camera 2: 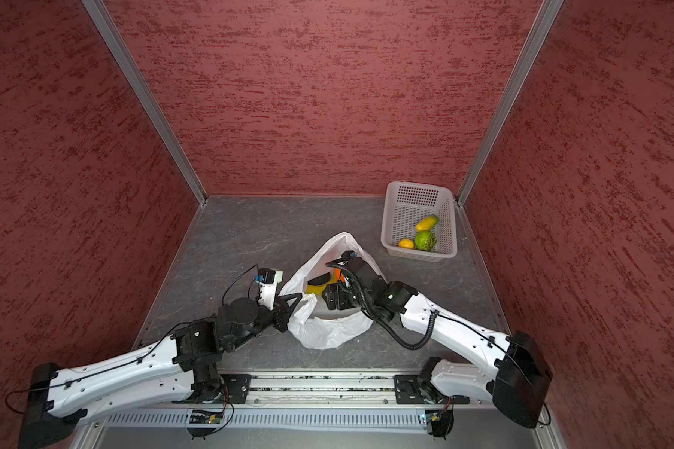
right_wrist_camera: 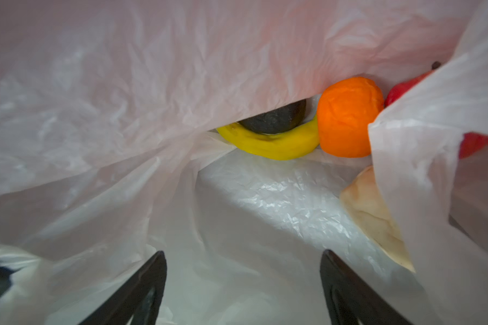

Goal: Untie the knot of the plastic bag and take out the fruit
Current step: Pick up the fruit from the plastic bag.

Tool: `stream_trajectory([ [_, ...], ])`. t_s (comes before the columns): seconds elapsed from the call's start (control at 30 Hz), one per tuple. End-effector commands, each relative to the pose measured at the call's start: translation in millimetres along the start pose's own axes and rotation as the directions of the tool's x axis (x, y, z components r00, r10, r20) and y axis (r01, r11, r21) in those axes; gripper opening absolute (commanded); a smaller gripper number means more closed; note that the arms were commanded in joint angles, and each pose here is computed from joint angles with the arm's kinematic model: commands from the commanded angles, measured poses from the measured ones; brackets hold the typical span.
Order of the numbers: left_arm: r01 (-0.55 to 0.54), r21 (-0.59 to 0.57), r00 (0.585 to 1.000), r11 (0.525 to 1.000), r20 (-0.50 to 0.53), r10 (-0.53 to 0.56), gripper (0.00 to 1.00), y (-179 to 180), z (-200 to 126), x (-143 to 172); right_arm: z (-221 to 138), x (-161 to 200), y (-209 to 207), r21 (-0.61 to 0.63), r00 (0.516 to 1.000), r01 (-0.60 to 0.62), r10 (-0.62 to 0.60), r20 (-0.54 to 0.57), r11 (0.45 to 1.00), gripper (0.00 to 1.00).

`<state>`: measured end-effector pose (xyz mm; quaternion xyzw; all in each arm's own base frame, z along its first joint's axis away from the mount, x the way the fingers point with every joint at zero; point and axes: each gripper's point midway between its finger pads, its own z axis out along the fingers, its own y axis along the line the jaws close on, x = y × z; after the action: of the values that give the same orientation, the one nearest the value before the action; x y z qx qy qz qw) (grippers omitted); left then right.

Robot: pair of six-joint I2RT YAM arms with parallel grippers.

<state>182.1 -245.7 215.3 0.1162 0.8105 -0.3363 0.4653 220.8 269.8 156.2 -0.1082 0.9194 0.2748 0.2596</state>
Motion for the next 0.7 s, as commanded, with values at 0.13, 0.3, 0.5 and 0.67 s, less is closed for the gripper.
stream_trajectory([
  [0.13, -0.01, 0.042, 0.998, 0.999, 0.064, 0.008, 0.0, -14.6, 0.2, -20.6, 30.0, -3.8, -4.3, 0.028, 0.999, 0.022, -0.023, 0.032, 0.999, 0.86],
  [0.3, -0.034, 0.057, 0.998, 0.998, 0.063, 0.03, 0.0, -19.9, 3.6, -21.7, 50.3, -11.2, -10.7, 0.089, 0.999, -0.005, 0.001, 0.037, 0.996, 0.85],
  [0.5, -0.045, 0.071, 0.997, 0.997, 0.067, 0.04, 0.0, -22.7, 4.0, -22.8, 72.7, -26.3, -20.5, 0.179, 0.997, -0.029, 0.016, 0.073, 0.983, 0.85],
  [0.67, -0.044, 0.081, 0.998, 0.996, 0.054, 0.039, 0.0, -23.1, 4.1, -18.2, 70.3, -47.2, -35.8, 0.273, 0.982, -0.09, 0.04, 0.183, 0.958, 0.86],
])
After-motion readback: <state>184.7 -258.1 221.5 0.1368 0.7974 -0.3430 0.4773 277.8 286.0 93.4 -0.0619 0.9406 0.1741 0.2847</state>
